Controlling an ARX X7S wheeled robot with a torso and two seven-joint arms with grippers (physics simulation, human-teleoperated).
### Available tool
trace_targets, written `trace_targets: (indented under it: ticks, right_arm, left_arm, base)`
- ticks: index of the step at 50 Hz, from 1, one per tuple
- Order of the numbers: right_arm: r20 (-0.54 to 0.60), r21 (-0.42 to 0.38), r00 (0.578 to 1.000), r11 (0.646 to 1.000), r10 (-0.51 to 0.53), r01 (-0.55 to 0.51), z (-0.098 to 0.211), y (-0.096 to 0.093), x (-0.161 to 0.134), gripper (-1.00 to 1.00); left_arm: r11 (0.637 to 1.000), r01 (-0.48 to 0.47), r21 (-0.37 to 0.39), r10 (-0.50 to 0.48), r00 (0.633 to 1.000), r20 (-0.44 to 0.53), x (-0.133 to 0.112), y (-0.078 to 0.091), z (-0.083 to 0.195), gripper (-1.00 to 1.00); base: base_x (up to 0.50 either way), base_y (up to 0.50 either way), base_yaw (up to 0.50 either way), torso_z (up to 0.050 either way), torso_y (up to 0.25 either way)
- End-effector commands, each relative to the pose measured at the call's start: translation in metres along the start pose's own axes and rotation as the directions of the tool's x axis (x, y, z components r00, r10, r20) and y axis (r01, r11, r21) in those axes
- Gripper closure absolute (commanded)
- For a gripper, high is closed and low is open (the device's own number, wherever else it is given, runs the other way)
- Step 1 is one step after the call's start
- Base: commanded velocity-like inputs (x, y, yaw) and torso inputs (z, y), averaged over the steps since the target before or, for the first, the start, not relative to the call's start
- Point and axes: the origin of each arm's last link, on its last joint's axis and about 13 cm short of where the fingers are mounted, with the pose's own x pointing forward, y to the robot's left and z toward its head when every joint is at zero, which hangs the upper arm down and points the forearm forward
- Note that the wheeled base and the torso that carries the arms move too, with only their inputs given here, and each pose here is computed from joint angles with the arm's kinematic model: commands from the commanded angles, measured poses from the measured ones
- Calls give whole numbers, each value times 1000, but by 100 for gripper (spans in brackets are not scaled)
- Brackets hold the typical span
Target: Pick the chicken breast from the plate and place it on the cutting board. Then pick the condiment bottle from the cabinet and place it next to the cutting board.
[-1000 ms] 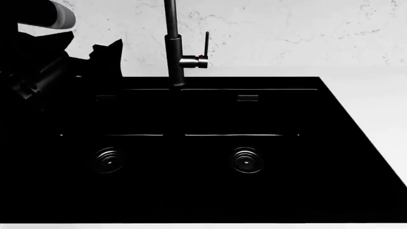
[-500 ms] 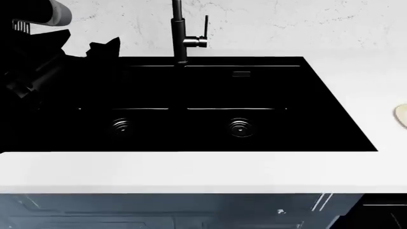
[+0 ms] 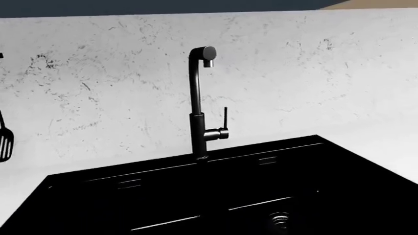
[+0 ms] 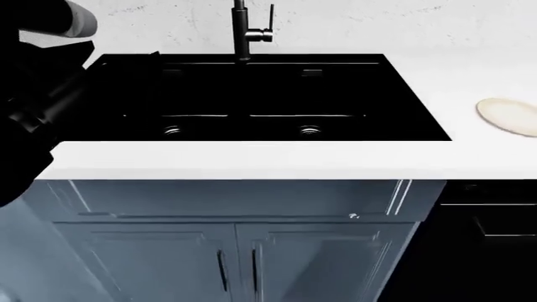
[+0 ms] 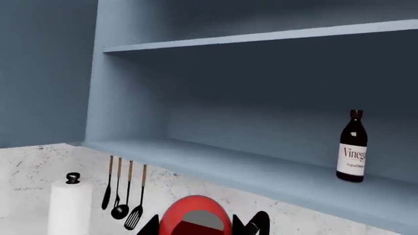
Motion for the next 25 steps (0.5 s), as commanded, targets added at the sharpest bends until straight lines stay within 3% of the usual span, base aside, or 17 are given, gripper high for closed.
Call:
trace_targets:
  ticks: [1,13,23,25]
  right_arm:
    - [22,30,999,999,34,-35,0,0,1,100]
    - [-14,1,997,998,71,-71,-21,-6,7,100]
    - [-79,-66,997,998,14,-19,-61,-13,7,100]
    - [-95,-85,995,996,28,-36,-75,-5,-2,100]
  left_arm:
    - [1000,-1,-12,1,1000,-6,3,-4,-7,-100]
    - [999,5,-40,-5,1000,-14,8,-9,-19,-100]
    - [1000,-6,-23,6,1000,-18,-2,-8,-33,-100]
    - [1000,-8,-20,7,1000,-24,-5,-8,-38,-100]
  base:
    - [-500,0,0,0,0]
    - [-469,0,0,0,0]
    - [-27,0,0,0,0]
    - [0,0,0,0,0]
